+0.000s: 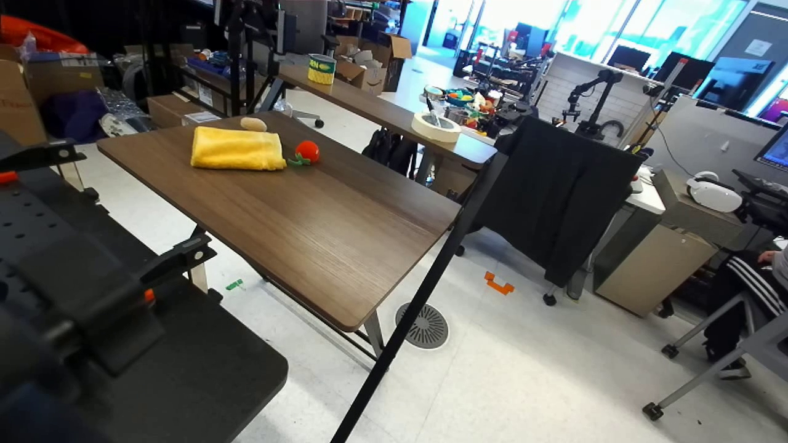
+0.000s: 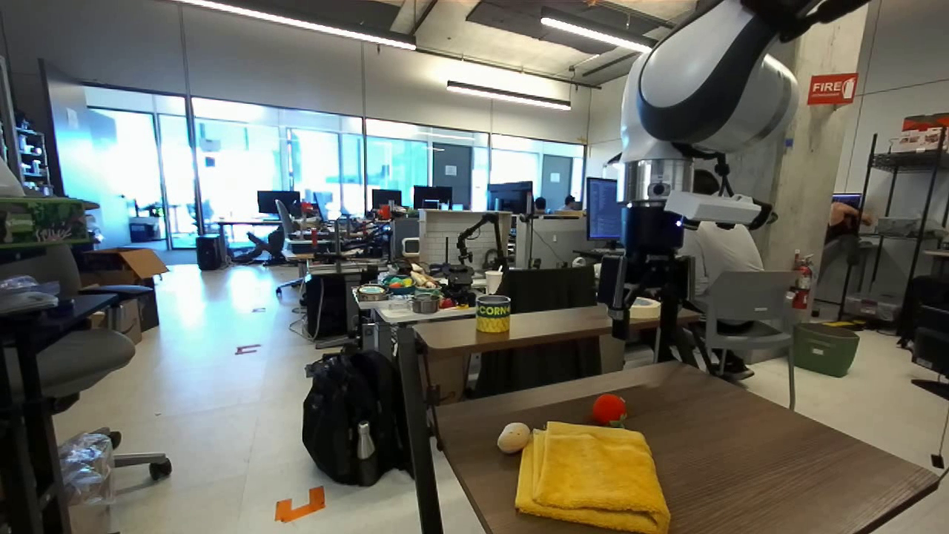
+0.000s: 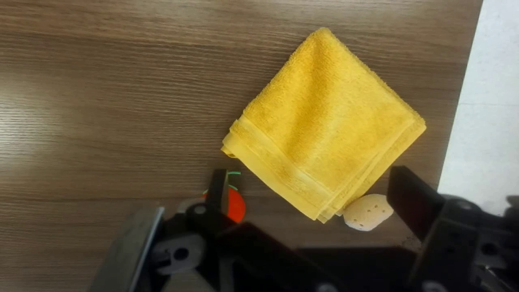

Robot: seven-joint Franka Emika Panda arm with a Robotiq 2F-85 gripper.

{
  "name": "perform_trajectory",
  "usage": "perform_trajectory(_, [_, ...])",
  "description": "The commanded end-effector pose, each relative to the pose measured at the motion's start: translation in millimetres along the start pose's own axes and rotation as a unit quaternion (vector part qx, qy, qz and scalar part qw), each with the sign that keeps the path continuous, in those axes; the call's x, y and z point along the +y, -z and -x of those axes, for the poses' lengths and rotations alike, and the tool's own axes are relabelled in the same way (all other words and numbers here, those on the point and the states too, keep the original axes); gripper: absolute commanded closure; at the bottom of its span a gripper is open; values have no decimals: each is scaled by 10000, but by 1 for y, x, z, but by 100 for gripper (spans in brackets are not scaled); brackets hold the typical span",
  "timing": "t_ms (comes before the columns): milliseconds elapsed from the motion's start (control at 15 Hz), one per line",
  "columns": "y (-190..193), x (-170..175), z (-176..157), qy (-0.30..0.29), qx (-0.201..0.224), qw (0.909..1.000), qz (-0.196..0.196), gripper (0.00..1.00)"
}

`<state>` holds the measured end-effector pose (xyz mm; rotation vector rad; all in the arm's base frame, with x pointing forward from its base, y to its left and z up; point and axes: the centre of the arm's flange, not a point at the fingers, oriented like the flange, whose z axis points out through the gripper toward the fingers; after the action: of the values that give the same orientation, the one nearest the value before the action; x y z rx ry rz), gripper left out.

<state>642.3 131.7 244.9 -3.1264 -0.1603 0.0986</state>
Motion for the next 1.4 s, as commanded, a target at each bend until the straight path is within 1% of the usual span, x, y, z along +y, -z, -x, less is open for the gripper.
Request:
perform_trajectory(0, [-10,-2,-2,-232,-27,9997,32,0])
perform_trajectory(200, [-22,-17,-18,-125,-1,9999,119,0])
perform_trajectory(400, [-50,-33,-46,-88,-57,9998,190,0])
perform_trajectory(467, [-64,-38,-57,-58,-56,9996,265,0])
perform_trajectory(600, [-92,-46,-73,-110,-34,9985,534,0])
perform_trajectory(667, [-106,-49,-78,-67,-121,9979,640,0])
perform_trajectory(800, [-137,-57,-77,99,-304,9959,848,0])
perform_trajectory(867, [-153,-62,-72,275,-484,9953,790,0])
perform_trajectory(933, [-165,-66,-68,365,-566,9946,794,0])
perform_trajectory(1000, [-167,-70,-62,507,-673,9940,700,0])
perform_trajectory(1067, [-164,-60,-45,282,-512,9959,693,0])
perform_trajectory(1200, [-176,-66,-44,400,-577,9952,675,0])
perform_trajectory(1333, [-174,-66,-46,426,-592,9950,679,0])
